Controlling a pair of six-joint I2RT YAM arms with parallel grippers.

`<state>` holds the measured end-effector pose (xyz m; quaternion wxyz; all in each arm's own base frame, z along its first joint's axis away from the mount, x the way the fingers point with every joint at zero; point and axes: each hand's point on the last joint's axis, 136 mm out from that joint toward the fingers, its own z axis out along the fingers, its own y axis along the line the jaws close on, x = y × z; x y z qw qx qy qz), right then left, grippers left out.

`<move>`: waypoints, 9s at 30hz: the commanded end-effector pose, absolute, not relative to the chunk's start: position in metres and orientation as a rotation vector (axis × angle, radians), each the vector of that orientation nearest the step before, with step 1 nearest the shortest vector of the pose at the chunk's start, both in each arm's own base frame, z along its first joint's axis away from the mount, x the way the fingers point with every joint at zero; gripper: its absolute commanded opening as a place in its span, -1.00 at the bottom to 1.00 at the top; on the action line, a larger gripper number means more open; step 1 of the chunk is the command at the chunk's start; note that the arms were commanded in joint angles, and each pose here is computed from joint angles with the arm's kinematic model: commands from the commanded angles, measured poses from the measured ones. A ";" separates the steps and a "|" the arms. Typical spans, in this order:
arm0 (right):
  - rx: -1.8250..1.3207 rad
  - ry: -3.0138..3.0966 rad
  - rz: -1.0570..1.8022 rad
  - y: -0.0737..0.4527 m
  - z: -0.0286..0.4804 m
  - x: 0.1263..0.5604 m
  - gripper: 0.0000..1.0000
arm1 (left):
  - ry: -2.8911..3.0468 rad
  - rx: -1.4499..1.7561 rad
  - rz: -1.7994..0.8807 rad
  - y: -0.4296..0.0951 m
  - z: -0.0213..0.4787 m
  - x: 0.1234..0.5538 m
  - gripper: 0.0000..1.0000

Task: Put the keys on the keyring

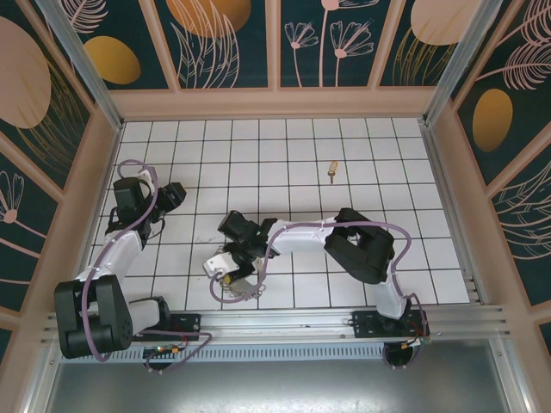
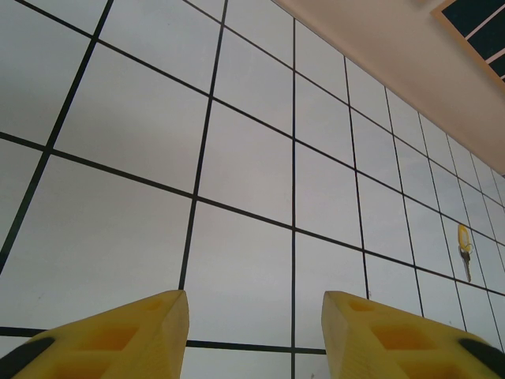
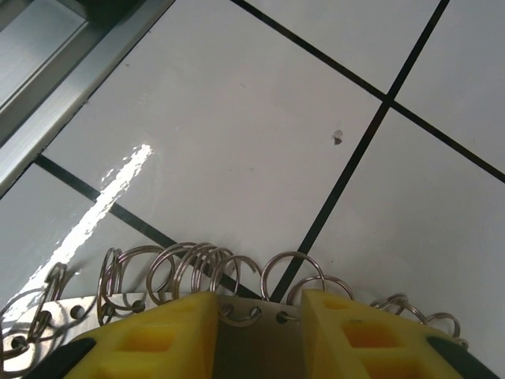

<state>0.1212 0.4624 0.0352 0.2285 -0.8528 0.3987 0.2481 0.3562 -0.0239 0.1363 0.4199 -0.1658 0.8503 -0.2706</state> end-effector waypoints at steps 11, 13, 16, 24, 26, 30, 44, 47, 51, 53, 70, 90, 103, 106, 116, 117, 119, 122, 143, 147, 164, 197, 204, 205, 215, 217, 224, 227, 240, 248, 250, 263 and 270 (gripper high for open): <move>-2.418 1.053 0.715 0.450 0.040 0.108 -0.31 | 2.135 -0.408 -0.694 -0.025 0.132 0.356 -0.03; -2.417 1.049 0.710 0.451 0.040 0.107 -0.30 | 2.137 -0.410 -0.695 -0.025 0.131 0.356 -0.03; -2.413 1.052 0.703 0.451 0.037 0.107 -0.29 | 2.137 -0.410 -0.692 -0.025 0.130 0.355 -0.03; -2.409 1.047 0.729 0.453 0.034 0.105 -0.23 | 2.134 -0.421 -0.699 -0.025 0.128 0.353 -0.04; -2.409 1.040 0.738 0.453 0.035 0.103 -0.18 | 2.135 -0.422 -0.698 -0.025 0.127 0.353 -0.03; -2.430 1.003 0.708 0.452 0.034 0.101 -0.16 | 2.142 -0.442 -0.722 -0.026 0.124 0.354 -0.03; -2.384 0.972 0.723 0.456 0.037 0.099 -0.45 | 2.143 -0.462 -0.754 -0.029 0.121 0.355 -0.04; -2.374 0.986 0.728 0.456 0.036 0.099 -0.47 | 2.143 -0.462 -0.753 -0.029 0.120 0.353 -0.04; -2.347 1.014 0.748 0.459 0.037 0.102 -0.43 | 2.143 -0.468 -0.749 -0.028 0.119 0.352 -0.04; -2.326 1.038 0.766 0.462 0.037 0.104 -0.44 | 2.141 -0.469 -0.753 -0.029 0.119 0.351 -0.04; -2.321 1.180 0.811 0.467 0.027 0.110 -0.57 | 2.133 -0.439 -0.684 -0.023 0.123 0.350 -0.04; -2.191 1.146 0.828 0.462 0.058 0.127 -0.88 | 2.067 -0.303 -0.661 -0.026 0.150 0.353 0.03; -1.840 1.160 0.952 0.432 0.136 0.189 -1.00 | 1.707 0.464 -0.819 -0.117 0.223 0.314 0.02; -1.761 1.151 0.952 0.422 0.158 0.201 -1.00 | 1.587 0.677 -0.835 -0.141 0.234 0.290 0.04; -1.465 1.067 0.949 0.387 0.240 0.225 -1.00 | 1.422 1.114 -0.933 -0.187 0.232 0.244 -0.14; -1.446 1.067 0.950 0.385 0.244 0.227 -1.00 | 1.389 1.147 -0.938 -0.190 0.233 0.239 -0.14; -1.423 1.052 0.945 0.381 0.251 0.229 -1.00 | 1.353 1.187 -0.924 -0.195 0.234 0.236 -0.14; -1.403 1.041 0.939 0.380 0.258 0.229 -1.00 | 1.355 1.205 -0.880 -0.201 0.234 0.242 -0.18; -1.389 1.020 0.981 0.388 0.259 0.224 -1.00 | 1.358 1.209 -0.872 -0.220 0.234 0.249 -0.42; -1.400 1.021 0.979 0.392 0.257 0.223 -1.00 | 1.337 1.192 -0.855 -0.220 0.240 0.251 -0.40; -1.389 1.113 0.886 0.397 0.240 0.236 -0.66 | 1.324 1.223 -0.865 -0.224 0.237 0.246 -1.00; -1.559 1.172 0.790 0.386 0.215 0.228 -0.38 | 1.267 1.411 -0.847 -0.226 0.217 0.233 -1.00; -1.595 1.163 0.792 0.386 0.217 0.224 -0.51 | 1.295 1.428 -0.842 -0.225 0.212 0.235 -1.00; -1.600 1.165 0.795 0.387 0.215 0.223 -0.55 | 1.294 1.429 -0.842 -0.225 0.212 0.234 -1.00; -1.602 1.160 0.821 0.390 0.216 0.221 -1.00 | 1.311 1.398 -0.834 -0.224 0.216 0.236 -1.00; -1.552 1.143 0.828 0.388 0.225 0.221 -1.00 | 1.331 1.360 -0.816 -0.223 0.217 0.240 -0.75; -1.376 1.067 0.926 0.376 0.266 0.219 -1.00 | 1.305 1.298 -0.789 -0.220 0.224 0.237 -0.27; -1.330 1.046 0.956 0.374 0.273 0.217 -1.00 | 1.309 1.306 -0.818 -0.221 0.223 0.235 -0.37; -1.275 1.003 1.032 0.377 0.282 0.213 -1.00 | 1.248 1.220 -0.860 -0.226 0.256 0.247 -0.54; -1.261 1.024 1.010 0.378 0.276 0.218 -1.00 | 1.201 1.218 -0.940 -0.229 0.267 0.238 -0.58; -1.256 1.029 1.003 0.377 0.275 0.219 -1.00 | 1.188 1.226 -0.961 -0.230 0.267 0.234 -0.56; -1.253 1.022 1.001 0.377 0.272 0.218 -1.00 | 1.191 1.245 -1.004 -0.231 0.267 0.229 -0.97; -1.307 1.055 0.958 0.376 0.259 0.221 -0.89 | 1.256 1.246 -0.903 -0.228 0.262 0.242 -1.00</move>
